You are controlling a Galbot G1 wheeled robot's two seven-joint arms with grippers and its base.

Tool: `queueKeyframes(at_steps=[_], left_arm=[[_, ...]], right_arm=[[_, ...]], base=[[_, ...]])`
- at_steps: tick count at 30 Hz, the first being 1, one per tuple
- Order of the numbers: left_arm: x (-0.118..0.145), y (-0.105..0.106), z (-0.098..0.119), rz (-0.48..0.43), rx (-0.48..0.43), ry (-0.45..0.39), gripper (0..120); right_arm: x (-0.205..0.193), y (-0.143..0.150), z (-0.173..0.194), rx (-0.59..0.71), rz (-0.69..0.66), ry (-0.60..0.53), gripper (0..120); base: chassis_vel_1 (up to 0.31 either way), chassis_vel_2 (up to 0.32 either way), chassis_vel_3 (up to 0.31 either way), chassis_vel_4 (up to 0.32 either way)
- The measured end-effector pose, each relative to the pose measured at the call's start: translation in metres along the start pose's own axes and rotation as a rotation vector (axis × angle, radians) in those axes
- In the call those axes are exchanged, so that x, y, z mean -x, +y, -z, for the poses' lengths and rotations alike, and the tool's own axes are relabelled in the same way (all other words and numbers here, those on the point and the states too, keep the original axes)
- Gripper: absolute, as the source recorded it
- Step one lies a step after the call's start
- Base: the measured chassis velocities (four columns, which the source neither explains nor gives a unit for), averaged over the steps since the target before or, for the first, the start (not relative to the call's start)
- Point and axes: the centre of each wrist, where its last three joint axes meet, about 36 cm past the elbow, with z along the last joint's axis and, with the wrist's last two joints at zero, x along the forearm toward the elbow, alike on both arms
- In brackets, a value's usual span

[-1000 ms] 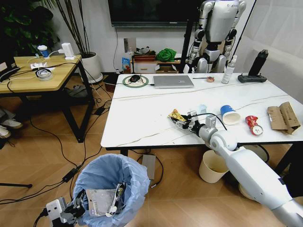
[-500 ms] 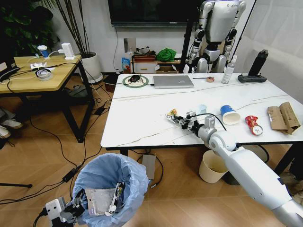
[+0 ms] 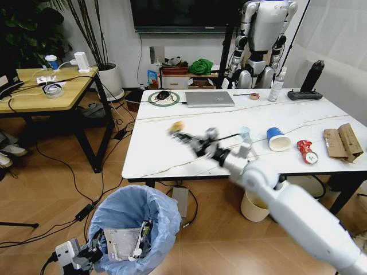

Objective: Pick up the trash bin and place the trash from the table into it.

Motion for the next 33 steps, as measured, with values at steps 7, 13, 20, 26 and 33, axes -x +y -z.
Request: queueKeyframes(at_steps=[7,13,20,26,33], left_arm=[[-0.001,-0.002,0.002,0.001,-0.012,-0.006,0],[-0.002,-0.003,0.002,0.003,-0.028,-0.008,0],[-0.001,-0.004,0.0,0.004,-0.035,-0.008,0],[0.001,-0.003,-0.002,0.005,-0.035,-0.006,0],[0.002,-0.004,-0.004,0.002,-0.036,-0.002,0]], right_arm=[[0.024,0.042,-0.043,0.062,0.201,0.054,0],[0.031,0.051,-0.053,0.042,0.257,0.084,0],[0.022,0.044,-0.051,-0.017,0.238,0.094,23],[0.016,0.04,-0.045,-0.04,0.22,0.088,45],[0.006,0.031,-0.029,-0.07,0.173,0.064,69]], base=[[0.0,0.0,0.0,0.0],[0.0,0.0,0.0,0.0],[0.0,0.0,0.0,0.0],[0.0,0.0,0.0,0.0],[0.0,0.0,0.0,0.0]])
